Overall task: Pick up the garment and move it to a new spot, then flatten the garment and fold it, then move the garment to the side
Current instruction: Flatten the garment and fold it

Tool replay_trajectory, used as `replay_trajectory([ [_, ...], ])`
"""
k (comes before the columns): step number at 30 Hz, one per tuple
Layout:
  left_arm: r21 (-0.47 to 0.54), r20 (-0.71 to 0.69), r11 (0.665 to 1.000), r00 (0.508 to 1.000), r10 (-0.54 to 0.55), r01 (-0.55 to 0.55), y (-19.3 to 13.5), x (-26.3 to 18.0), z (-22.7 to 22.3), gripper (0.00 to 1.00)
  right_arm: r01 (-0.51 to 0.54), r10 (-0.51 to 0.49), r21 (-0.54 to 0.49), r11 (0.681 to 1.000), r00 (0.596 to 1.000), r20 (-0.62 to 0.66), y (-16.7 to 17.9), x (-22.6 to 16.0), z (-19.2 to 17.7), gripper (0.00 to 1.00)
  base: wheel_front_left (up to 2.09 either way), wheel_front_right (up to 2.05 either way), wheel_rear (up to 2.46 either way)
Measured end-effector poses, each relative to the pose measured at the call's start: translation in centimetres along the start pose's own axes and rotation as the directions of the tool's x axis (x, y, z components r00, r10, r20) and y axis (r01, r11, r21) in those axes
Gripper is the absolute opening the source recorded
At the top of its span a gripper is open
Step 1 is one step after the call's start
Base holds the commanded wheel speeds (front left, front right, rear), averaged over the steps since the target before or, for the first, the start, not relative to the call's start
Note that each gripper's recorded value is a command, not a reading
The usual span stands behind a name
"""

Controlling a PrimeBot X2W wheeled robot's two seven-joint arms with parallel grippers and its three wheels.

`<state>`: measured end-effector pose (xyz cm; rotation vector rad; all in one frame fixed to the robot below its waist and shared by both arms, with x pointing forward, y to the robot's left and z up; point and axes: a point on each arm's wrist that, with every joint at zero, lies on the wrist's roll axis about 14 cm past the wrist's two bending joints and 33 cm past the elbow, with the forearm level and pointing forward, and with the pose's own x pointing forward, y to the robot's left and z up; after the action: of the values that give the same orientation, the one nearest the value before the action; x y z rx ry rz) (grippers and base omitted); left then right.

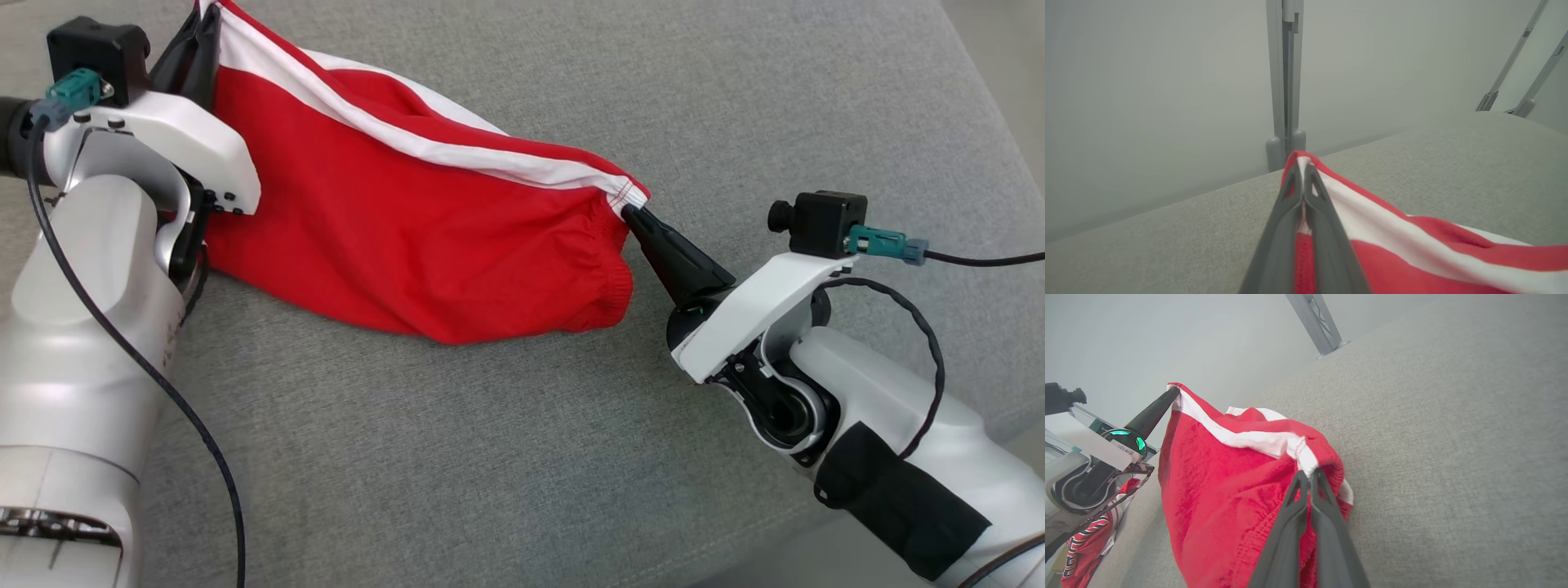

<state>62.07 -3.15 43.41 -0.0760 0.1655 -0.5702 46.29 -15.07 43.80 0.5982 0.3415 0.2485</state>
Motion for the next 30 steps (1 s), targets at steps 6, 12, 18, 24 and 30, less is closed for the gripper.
replay_trajectory([
  [6,0.016,-0.038,1.000,0.999,-0.015,0.016,-0.2,1.6,-1.1,0.00,0.024,-0.024,0.013,1.000,1.000,-0.007,-0.7,0.1,-0.5,0.00,0.00,0.00,0.00],
  [12,0.045,-0.080,0.999,0.997,-0.016,0.019,0.0,2.8,-2.4,0.00,0.069,-0.069,0.021,0.997,0.998,-0.002,-2.2,-0.1,-0.5,0.00,0.00,0.00,0.00],
  [18,0.059,-0.124,0.998,0.992,0.013,-0.005,0.9,3.2,-3.9,0.00,0.080,-0.080,0.029,0.996,0.997,0.003,-2.5,0.3,-0.8,0.00,0.00,0.00,0.00],
  [24,0.060,-0.126,0.998,0.992,0.019,-0.011,1.2,3.2,-4.0,0.00,0.088,-0.088,0.025,0.996,0.996,-0.001,-2.8,0.5,-1.1,0.00,0.00,0.00,0.00],
  [30,0.054,-0.114,0.998,0.993,0.019,-0.013,1.1,3.3,-3.5,0.00,0.090,-0.090,0.016,0.996,0.996,0.003,-2.8,0.7,-0.9,0.00,0.00,0.00,0.00],
])
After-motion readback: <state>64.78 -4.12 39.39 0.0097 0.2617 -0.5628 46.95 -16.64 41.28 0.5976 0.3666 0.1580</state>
